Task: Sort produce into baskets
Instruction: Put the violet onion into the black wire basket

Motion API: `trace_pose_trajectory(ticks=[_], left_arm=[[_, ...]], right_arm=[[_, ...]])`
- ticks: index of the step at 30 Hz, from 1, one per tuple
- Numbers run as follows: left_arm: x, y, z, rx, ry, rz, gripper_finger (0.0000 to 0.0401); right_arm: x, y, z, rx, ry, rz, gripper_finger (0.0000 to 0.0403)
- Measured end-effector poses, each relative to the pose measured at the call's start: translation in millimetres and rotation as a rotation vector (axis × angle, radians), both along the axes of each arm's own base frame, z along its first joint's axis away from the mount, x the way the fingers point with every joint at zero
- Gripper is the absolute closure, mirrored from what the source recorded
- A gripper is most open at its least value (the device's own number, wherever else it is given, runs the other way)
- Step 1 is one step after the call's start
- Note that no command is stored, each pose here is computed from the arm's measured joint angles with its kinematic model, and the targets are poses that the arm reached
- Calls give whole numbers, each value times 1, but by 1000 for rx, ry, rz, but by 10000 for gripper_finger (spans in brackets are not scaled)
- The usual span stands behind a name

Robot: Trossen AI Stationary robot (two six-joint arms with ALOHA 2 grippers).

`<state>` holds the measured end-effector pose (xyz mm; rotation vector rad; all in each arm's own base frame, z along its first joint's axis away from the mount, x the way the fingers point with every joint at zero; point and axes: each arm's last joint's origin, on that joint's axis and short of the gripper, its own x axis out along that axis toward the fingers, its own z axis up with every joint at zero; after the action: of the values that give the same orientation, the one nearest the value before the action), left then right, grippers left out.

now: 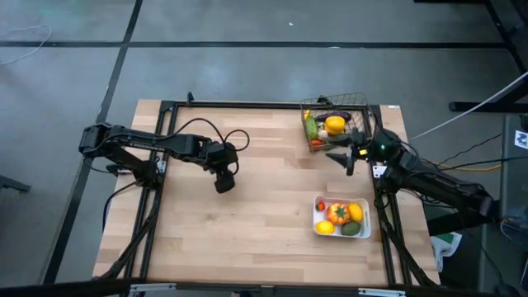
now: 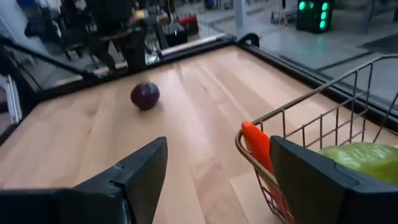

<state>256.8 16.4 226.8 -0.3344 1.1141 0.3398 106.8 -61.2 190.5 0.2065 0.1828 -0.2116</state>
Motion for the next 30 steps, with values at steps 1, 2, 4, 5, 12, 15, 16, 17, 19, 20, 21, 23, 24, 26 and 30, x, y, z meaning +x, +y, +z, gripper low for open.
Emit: trace_pose_trajectory(ticks=[1,2,4,5,12,15,16,17,19,20,21,23,24,26,30], left_arm=[[0,0,0,0,1,0,125],[0,0,0,0,1,0,125],[0,0,0,1,1,-2,125],[0,0,0,1,1,-1,125],[0,0,0,-2,0,3,125],[0,0,0,-2,1,3,125],[0,0,0,-2,1,3,125],[0,0,0,-2,1,4,125],[0,0,0,-3,0,5,125],[0,0,0,-3,0,5,125],[0,0,0,-3,0,6,125],[0,0,0,-3,0,6,125],[0,0,0,-3,0,6,125],[0,0,0,-3,0,5,125],[0,0,0,-3,0,5,125]], right_arm=[[0,0,-4,2,-16,-3,123],[0,0,-8,10,-30,-7,123],[0,0,-15,19,-57,-15,123],[0,0,-18,24,-69,-15,123],[7,13,-23,8,-98,31,123],[11,22,-23,-14,-89,30,123],[13,25,-23,-31,-82,29,123],[14,27,-23,-43,-79,27,123],[15,31,-23,-70,-81,14,123],[14,33,-22,-79,-88,7,123],[14,34,-21,-82,-95,4,123],[14,35,-20,-84,-100,8,123],[13,35,-21,-83,-95,8,123],[12,35,-22,-79,-79,11,123],[9,36,-25,-73,-46,2,123]])
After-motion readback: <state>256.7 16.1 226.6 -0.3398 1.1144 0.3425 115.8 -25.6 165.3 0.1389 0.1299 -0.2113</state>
